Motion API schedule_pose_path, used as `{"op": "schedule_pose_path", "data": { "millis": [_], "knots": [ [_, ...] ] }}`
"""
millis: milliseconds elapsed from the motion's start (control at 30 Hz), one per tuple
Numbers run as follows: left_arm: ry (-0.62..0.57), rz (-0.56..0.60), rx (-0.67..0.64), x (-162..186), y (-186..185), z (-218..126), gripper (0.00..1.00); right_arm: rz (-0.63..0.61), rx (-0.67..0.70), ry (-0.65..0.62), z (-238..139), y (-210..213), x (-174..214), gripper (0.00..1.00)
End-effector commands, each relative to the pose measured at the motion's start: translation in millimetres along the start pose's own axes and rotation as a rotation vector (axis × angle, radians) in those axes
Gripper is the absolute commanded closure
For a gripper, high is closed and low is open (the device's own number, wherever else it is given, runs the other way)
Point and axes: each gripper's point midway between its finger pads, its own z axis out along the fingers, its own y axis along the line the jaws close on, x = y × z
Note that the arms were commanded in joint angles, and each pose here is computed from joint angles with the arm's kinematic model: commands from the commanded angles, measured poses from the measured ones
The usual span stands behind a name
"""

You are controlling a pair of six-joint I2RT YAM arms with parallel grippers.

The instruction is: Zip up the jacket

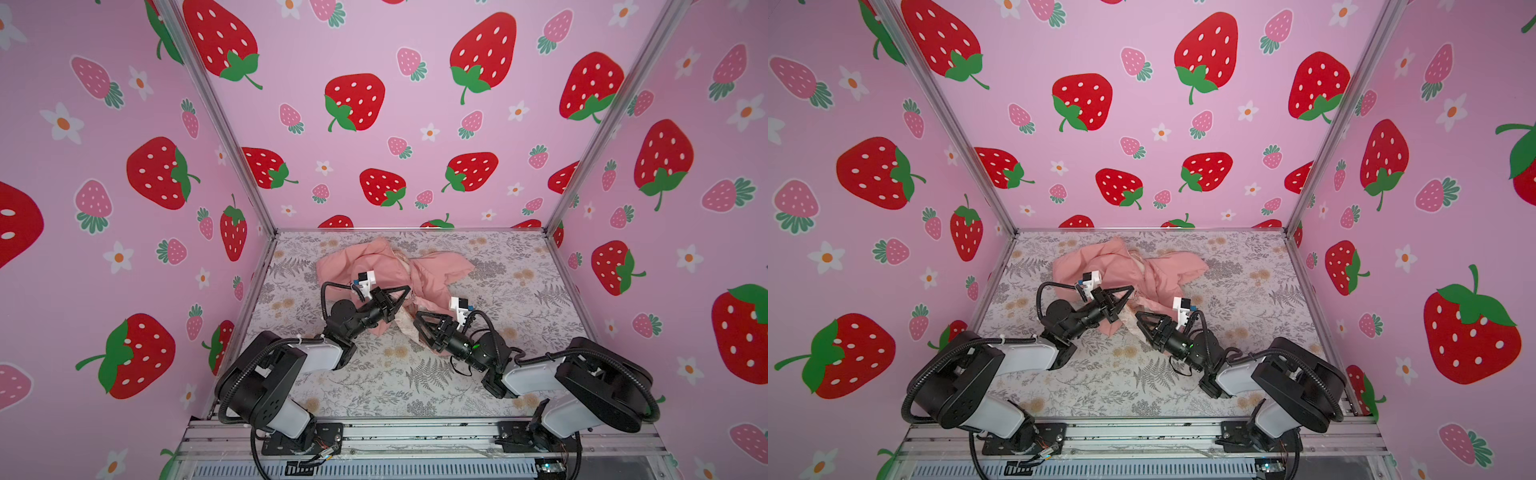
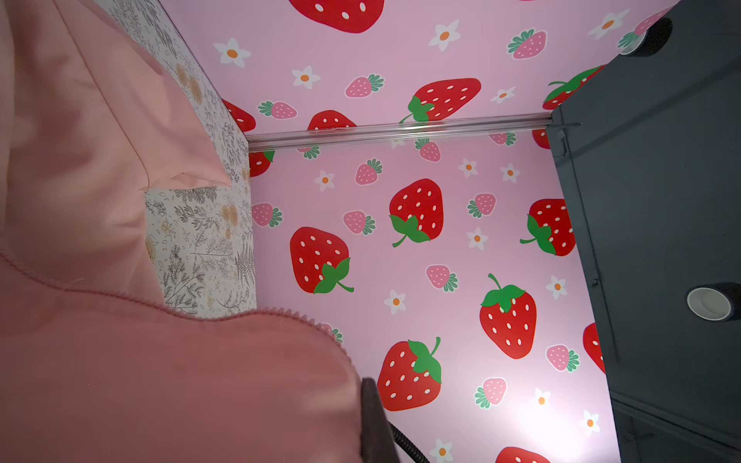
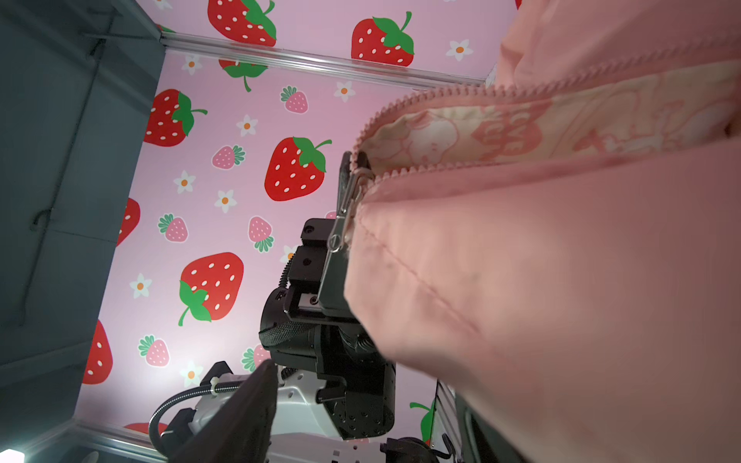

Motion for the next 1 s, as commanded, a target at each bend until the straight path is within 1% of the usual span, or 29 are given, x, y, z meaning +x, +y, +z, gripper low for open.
{"op": "schedule_pose_path", "data": {
  "millis": [0, 100, 200, 367, 633, 900, 967],
  "knots": [
    [-0.005, 0.016, 0.078, 0.3, -19.6, -1.2, 1.00, 0.076, -0.133, -0.072, 1.7, 33.5, -15.7, 0.26],
    [0.000, 0.017, 0.084, 1.2, -22.5, -1.4, 1.00, 0.098, -0.138, -0.113, -0.7, 32.0, -23.4, 0.25],
    [0.005, 0.014, 0.082, 2.8, -21.5, -1.5, 1.00, 0.107, -0.158, -0.112, 4.8, 35.5, -26.2, 0.26],
    [0.014, 0.010, 0.082, 6.5, -21.1, -1.0, 1.00, 0.143, -0.193, -0.117, 15.1, 38.7, -30.0, 0.30],
    [0.015, 0.007, 0.078, 10.0, -19.9, -3.3, 1.00, 0.138, -0.231, -0.154, 16.7, 45.6, -40.7, 0.31],
    [0.027, 0.003, 0.077, 15.0, -19.5, -3.1, 1.00, 0.136, -0.231, -0.186, 13.2, 44.2, -50.7, 0.43],
    [0.029, 0.002, 0.075, 16.1, -19.2, -2.8, 1.00, 0.136, -0.237, -0.188, 13.5, 45.1, -51.9, 0.44]
  ]
}}
